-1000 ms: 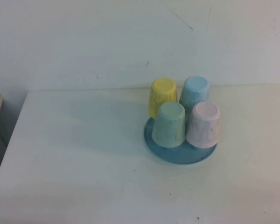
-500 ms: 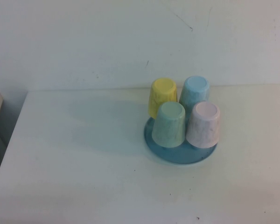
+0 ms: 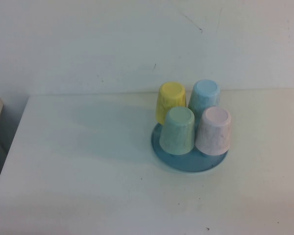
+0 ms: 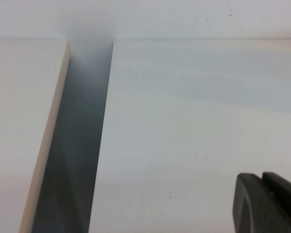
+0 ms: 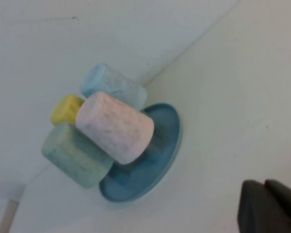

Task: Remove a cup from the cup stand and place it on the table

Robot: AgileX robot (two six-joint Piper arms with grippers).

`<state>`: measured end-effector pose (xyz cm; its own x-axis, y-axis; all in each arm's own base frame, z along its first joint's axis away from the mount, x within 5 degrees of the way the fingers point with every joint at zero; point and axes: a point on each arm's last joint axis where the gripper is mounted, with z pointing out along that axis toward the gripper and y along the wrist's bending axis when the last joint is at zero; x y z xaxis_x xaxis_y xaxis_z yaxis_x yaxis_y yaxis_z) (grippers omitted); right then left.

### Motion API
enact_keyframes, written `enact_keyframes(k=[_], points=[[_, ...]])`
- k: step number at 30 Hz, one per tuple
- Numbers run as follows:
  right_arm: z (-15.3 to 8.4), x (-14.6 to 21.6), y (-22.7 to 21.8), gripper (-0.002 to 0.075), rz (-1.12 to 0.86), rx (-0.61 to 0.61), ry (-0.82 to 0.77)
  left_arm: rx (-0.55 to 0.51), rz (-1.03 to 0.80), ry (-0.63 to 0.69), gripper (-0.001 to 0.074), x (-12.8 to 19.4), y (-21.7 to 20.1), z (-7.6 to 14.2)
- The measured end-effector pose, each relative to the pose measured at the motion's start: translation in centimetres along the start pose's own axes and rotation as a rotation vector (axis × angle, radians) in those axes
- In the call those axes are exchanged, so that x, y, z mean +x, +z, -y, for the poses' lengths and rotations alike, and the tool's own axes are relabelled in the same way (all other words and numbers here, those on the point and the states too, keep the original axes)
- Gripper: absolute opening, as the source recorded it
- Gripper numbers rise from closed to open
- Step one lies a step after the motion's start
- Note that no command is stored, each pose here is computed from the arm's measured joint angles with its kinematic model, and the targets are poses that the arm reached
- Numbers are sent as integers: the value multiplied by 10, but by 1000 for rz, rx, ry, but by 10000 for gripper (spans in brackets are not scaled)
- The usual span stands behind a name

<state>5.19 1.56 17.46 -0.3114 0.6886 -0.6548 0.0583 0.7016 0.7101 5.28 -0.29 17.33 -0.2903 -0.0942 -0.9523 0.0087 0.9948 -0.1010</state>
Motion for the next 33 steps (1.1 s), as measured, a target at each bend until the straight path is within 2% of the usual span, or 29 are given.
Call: enact_keyframes(k=[7, 12, 14, 19, 24, 30, 33], points=[[-2, 4, -1, -2, -62, -8, -209, 0, -2, 0, -4, 0, 0, 0], [-44, -18, -20, -2, -60, -161, -602, 0, -2, 0, -3, 0, 0, 0], [-62, -31, -23, -2, -118, -175, -695, 0, -2, 0, -4, 0, 0, 0], [-97, -65, -7, -2, -500, -118, -887, 0, -2, 0, -4, 0, 0, 0], [-121, -98, 32, -2, -856, -114, -959, 0, -2, -3, -4, 0, 0, 0], [-131, -112, 100, -2, -1123, -108, -1020, 0, -2, -3, -4, 0, 0, 0], [-142, -111, 129, -2, -1192, -122, -1091, 0, -2, -3, -4, 0, 0, 0]])
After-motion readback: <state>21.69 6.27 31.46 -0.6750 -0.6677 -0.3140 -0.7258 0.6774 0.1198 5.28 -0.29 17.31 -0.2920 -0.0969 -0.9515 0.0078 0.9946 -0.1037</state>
